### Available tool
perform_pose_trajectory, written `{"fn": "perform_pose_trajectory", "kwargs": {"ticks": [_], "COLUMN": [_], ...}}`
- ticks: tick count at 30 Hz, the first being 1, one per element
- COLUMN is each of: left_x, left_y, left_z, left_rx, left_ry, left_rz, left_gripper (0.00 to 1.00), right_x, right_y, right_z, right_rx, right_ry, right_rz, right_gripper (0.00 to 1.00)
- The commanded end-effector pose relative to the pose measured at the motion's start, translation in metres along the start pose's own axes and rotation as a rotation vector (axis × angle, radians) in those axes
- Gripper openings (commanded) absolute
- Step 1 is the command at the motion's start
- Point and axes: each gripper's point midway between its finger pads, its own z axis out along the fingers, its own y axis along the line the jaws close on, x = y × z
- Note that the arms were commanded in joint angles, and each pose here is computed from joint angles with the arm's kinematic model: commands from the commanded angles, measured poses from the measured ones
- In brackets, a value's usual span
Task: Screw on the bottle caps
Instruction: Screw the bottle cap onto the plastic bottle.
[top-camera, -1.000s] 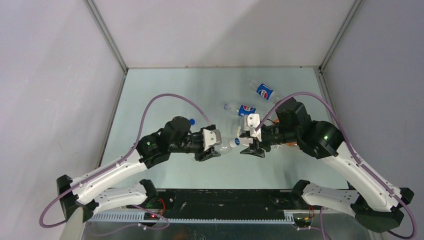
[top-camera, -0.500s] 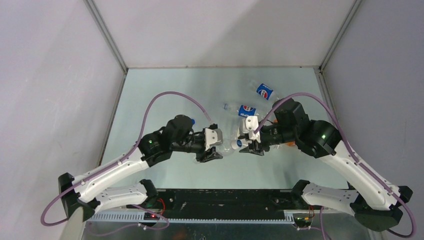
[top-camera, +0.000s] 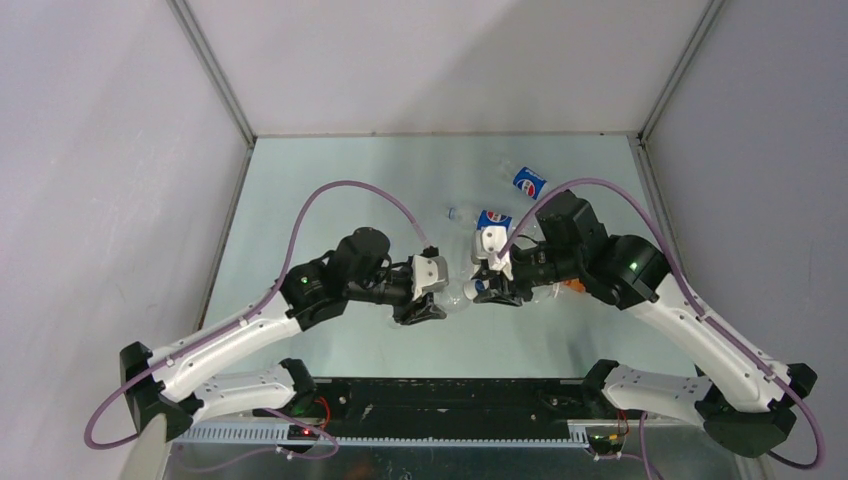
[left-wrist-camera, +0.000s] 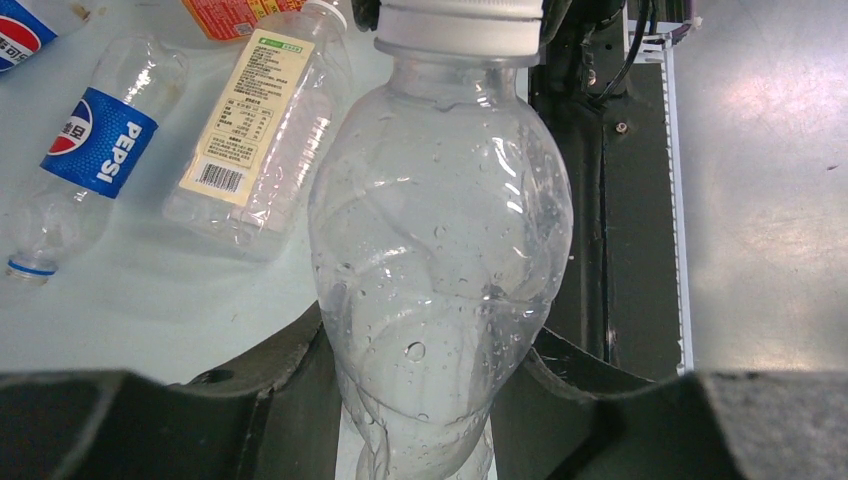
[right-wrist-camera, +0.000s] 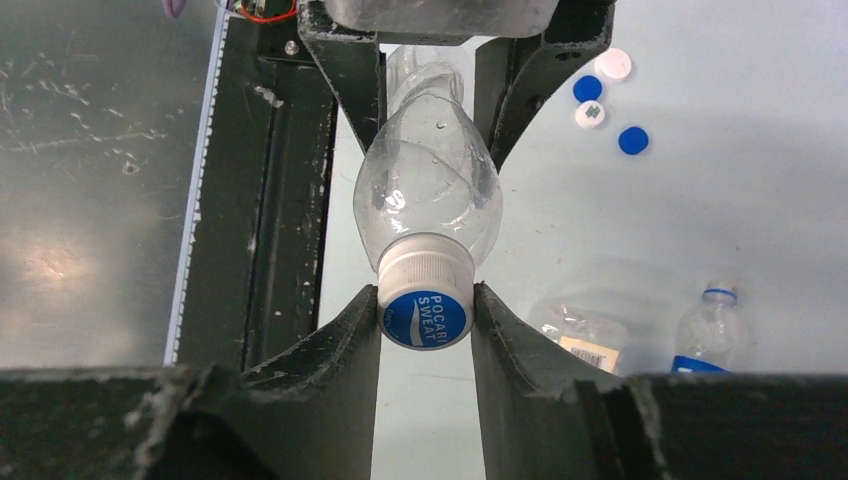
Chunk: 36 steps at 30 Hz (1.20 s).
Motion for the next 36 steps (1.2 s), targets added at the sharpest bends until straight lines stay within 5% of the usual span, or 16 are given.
{"fn": "perform_pose_trajectory", "kwargs": {"ticks": [1, 2, 10, 14, 16, 23, 29, 36], "left_x": [-0.023, -0.024, -0.029, -0.026, -0.022, -0.006, -0.003, -0.006], "left_y": [0.016, 0.019, 0.046, 0.060, 0.063, 0.055, 0.031, 0.011], "left_z": [-0.007, -0.007, -0.012, -0.012, -0.009, 0.001, -0.003, -0.005], "left_rx": [-0.086, -0.103, -0.352, -0.482, -0.500, -0.366, -0.161, -0.053], "left_ry": [-0.053, -0.063, -0.072, -0.070, -0.067, -0.028, 0.024, 0.023], "left_rz": [0.039, 0.043, 0.129, 0.138, 0.127, 0.022, -0.025, -0.039], "left_gripper": [0.00, 0.00, 0.00, 0.00, 0.00, 0.00, 0.00, 0.00], "right_x": [-0.014, -0.014, -0.012, -0.016, -0.023, -0.039, -0.027, -0.024], "right_y": [-0.005, -0.009, -0.039, -0.046, -0.048, -0.031, -0.009, -0.001], "right_z": [0.002, 0.002, 0.004, -0.001, -0.009, -0.035, -0.039, -0.033], "right_rx": [0.023, 0.039, 0.238, 0.279, 0.289, 0.229, 0.148, 0.079], "right_ry": [-0.057, -0.058, -0.099, -0.139, -0.176, -0.216, -0.189, -0.189], "right_rz": [0.143, 0.190, 0.945, 1.057, 0.996, 0.478, 0.149, -0.027], "right_gripper": [0.06, 0.00, 0.00, 0.00, 0.02, 0.51, 0.62, 0.62]}}
